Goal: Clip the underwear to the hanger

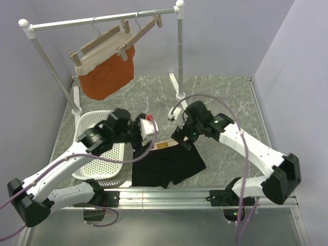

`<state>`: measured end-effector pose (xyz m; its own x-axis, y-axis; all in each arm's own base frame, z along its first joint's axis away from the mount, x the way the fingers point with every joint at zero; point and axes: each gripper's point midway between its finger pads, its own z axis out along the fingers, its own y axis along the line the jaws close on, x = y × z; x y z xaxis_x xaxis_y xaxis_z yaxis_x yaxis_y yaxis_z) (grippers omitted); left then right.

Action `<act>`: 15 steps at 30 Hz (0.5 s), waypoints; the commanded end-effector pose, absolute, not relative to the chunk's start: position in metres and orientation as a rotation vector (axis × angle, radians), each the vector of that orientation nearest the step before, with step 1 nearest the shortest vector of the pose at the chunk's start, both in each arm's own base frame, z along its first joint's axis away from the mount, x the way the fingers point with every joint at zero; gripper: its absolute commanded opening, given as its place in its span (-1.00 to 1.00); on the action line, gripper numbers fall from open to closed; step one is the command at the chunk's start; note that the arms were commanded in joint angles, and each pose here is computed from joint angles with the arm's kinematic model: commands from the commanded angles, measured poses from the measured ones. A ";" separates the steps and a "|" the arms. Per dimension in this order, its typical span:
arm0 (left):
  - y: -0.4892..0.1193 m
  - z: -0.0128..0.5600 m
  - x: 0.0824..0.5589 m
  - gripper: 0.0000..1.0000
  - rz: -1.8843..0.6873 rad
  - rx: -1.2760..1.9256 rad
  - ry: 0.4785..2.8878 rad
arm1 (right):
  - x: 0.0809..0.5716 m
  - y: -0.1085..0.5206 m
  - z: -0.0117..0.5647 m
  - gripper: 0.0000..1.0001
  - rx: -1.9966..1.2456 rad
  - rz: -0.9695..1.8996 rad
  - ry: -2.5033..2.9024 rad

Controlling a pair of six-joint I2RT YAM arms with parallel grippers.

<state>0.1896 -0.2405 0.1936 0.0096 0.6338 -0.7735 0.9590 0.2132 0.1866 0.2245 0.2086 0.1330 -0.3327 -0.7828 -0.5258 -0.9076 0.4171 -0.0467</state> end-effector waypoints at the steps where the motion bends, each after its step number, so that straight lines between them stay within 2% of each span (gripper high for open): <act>1: -0.248 0.292 0.218 0.75 -0.680 1.067 1.655 | 0.262 0.213 0.202 1.00 -1.134 0.326 2.064; 5: -0.226 0.376 0.266 0.92 -0.742 0.705 1.661 | 0.291 0.201 0.256 1.00 -0.914 0.357 2.012; 7: -0.215 0.381 0.299 0.96 -0.734 0.595 1.756 | 0.299 0.196 0.268 1.00 -0.837 0.412 2.019; 8: -0.211 0.425 0.305 0.94 -0.719 0.582 1.683 | 0.308 0.187 0.277 1.00 -0.790 0.415 2.011; 10: -0.209 0.429 0.330 0.88 -0.643 0.607 1.718 | 0.311 0.185 0.283 1.00 -0.767 0.448 2.013; 11: -0.203 0.471 0.333 0.87 -0.596 0.596 1.627 | 0.313 0.182 0.285 1.00 -0.758 0.445 2.011; 13: -0.197 0.481 0.359 0.83 -0.491 0.574 1.625 | 0.313 0.177 0.287 1.00 -0.730 0.453 2.015; 14: -0.183 0.510 0.366 0.81 -0.410 0.506 1.571 | 0.312 0.176 0.282 1.00 -0.727 0.461 2.026; 15: -0.179 0.515 0.373 0.80 -0.370 0.487 1.559 | 0.311 0.174 0.285 1.00 -0.704 0.468 2.019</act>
